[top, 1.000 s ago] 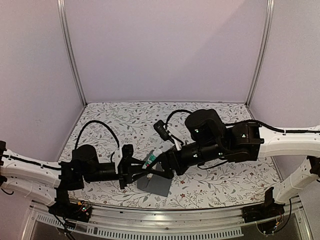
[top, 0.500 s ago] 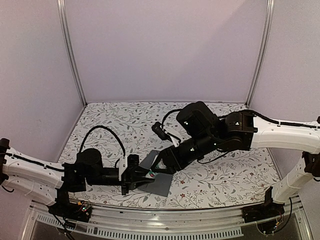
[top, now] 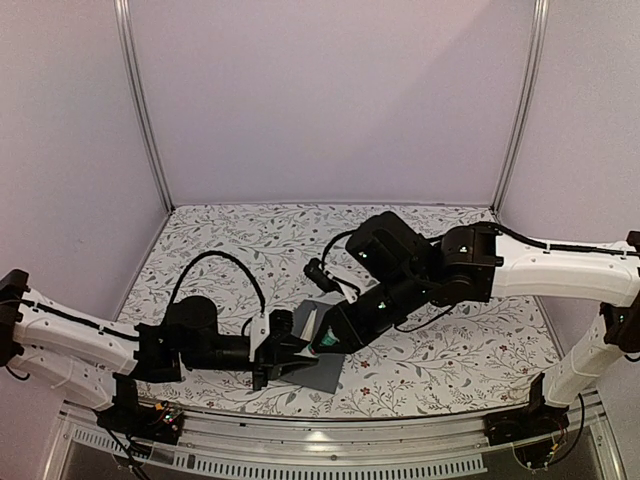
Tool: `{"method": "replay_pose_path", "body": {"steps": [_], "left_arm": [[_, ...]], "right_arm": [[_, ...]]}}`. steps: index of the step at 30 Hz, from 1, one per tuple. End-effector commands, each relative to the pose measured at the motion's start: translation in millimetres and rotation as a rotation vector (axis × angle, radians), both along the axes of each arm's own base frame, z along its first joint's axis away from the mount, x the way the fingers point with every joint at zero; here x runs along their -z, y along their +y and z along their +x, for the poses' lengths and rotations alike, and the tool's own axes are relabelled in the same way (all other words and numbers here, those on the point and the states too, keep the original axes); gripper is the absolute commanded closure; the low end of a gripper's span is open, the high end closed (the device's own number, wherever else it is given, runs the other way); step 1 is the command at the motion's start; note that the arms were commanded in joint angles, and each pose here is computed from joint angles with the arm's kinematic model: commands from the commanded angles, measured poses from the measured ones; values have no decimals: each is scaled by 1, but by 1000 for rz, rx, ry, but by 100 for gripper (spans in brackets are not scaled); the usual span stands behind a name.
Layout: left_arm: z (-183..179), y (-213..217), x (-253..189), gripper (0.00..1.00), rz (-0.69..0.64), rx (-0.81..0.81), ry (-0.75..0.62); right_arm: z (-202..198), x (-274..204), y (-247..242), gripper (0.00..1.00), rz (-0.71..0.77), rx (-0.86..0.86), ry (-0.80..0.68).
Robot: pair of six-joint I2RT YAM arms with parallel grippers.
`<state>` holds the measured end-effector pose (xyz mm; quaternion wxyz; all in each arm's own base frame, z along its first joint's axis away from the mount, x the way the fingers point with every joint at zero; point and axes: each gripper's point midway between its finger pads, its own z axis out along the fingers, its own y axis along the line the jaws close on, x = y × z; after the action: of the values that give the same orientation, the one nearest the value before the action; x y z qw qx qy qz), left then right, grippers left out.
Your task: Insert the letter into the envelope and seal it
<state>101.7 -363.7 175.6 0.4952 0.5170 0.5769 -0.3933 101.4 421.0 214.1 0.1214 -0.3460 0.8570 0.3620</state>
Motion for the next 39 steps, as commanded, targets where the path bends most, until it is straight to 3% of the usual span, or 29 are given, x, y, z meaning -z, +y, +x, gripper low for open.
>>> {"method": "replay_pose_path", "body": {"steps": [1, 5, 9, 11, 15, 16, 19, 29, 39], "left_arm": [[-3, -8, -8, 100, -14, 11, -9], [-4, -9, -8, 100, -11, 13, -11], [-4, -10, -8, 100, -9, 16, -10], [-4, -10, -9, 86, -10, 14, -9], [-5, -9, -5, 45, 6, 18, -9], [-4, -9, -3, 41, 12, 12, -10], [-2, -8, -2, 40, 18, 1, -11], [-1, -3, -5, 58, 16, -22, -8], [2, -4, -13, 61, -19, -36, -8]], "right_arm": [[0, 0, 3, 73, -2, -9, 4], [1, 0, 0, 78, -6, -4, 0], [-2, 4, 0, 94, -9, -14, 10], [-2, 5, 0, 97, -8, -14, 8], [3, 3, -3, 100, -2, 7, -20], [4, 2, -4, 100, 1, 11, -26], [5, -2, -6, 100, 19, 18, -40], [12, -14, -13, 100, 39, 58, -81], [11, -17, -15, 100, 48, 60, -82]]}}
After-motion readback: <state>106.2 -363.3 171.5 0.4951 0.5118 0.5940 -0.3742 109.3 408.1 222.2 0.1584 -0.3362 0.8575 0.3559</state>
